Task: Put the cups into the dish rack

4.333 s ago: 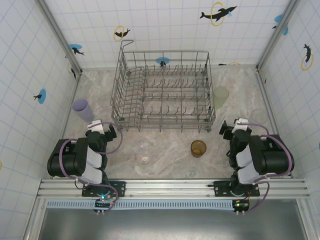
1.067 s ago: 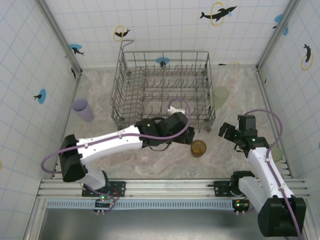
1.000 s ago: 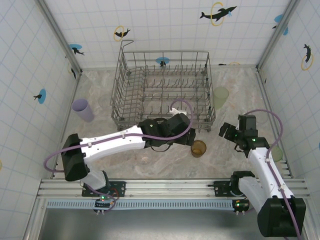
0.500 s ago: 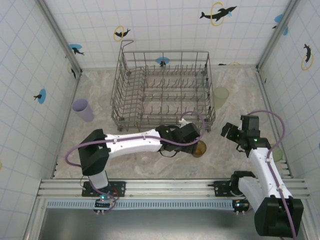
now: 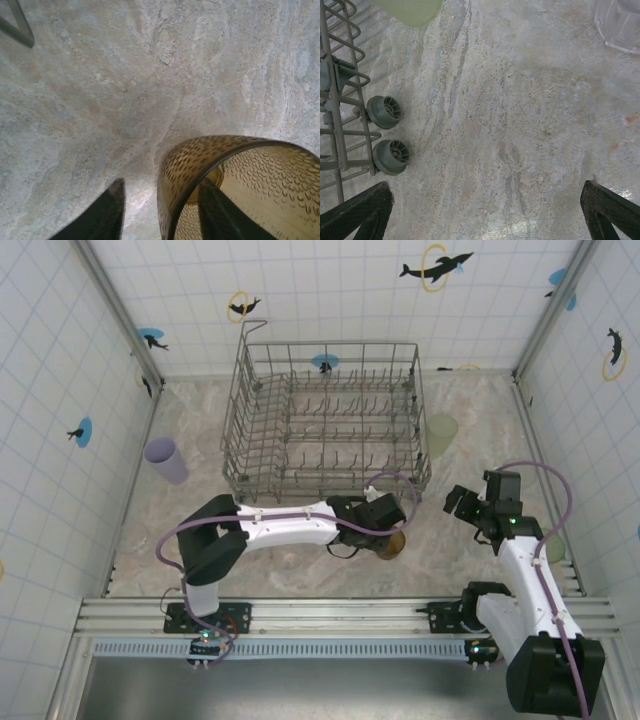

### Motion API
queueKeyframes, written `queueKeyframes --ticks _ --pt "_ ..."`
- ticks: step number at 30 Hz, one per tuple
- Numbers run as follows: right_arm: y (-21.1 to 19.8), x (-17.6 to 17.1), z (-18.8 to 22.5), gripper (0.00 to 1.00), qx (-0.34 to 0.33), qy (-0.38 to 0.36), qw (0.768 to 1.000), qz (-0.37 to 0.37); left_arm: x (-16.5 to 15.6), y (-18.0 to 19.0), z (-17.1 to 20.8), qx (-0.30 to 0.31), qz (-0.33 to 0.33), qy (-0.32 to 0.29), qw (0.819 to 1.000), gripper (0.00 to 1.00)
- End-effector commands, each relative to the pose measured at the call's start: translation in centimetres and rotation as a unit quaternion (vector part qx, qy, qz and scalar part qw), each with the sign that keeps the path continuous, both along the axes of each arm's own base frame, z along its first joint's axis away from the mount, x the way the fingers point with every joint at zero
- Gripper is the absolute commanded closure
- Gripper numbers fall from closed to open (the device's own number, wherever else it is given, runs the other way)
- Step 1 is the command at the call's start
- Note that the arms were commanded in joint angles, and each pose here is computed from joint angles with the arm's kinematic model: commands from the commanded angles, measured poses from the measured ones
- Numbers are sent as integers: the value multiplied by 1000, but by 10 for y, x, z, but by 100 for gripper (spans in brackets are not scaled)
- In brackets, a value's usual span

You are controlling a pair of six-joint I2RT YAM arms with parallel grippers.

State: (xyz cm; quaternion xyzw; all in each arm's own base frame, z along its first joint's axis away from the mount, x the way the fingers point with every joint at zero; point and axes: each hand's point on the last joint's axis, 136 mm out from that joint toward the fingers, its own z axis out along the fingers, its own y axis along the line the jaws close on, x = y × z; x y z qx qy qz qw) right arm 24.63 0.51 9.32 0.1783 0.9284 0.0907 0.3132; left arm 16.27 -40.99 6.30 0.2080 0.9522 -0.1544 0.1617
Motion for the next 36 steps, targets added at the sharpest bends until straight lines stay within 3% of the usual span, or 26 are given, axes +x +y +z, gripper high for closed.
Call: queueKeyframes --ticks 1,5,21,36 --pt "-2 -1 2 0 -5 4 1000 2 1 -7 -1 -5 -9 -6 1000 74" --pt "0 0 7 0 0 0 1000 4 1 -10 2 -10 -10 -6 1000 100" --pt "-18 4 18 0 3 -19 999 -45 12 -31 62 -53 -20 -40 998 100" --pt "-36 29 78 0 -2 -69 996 -52 27 -47 128 -93 -36 -90 991 100"
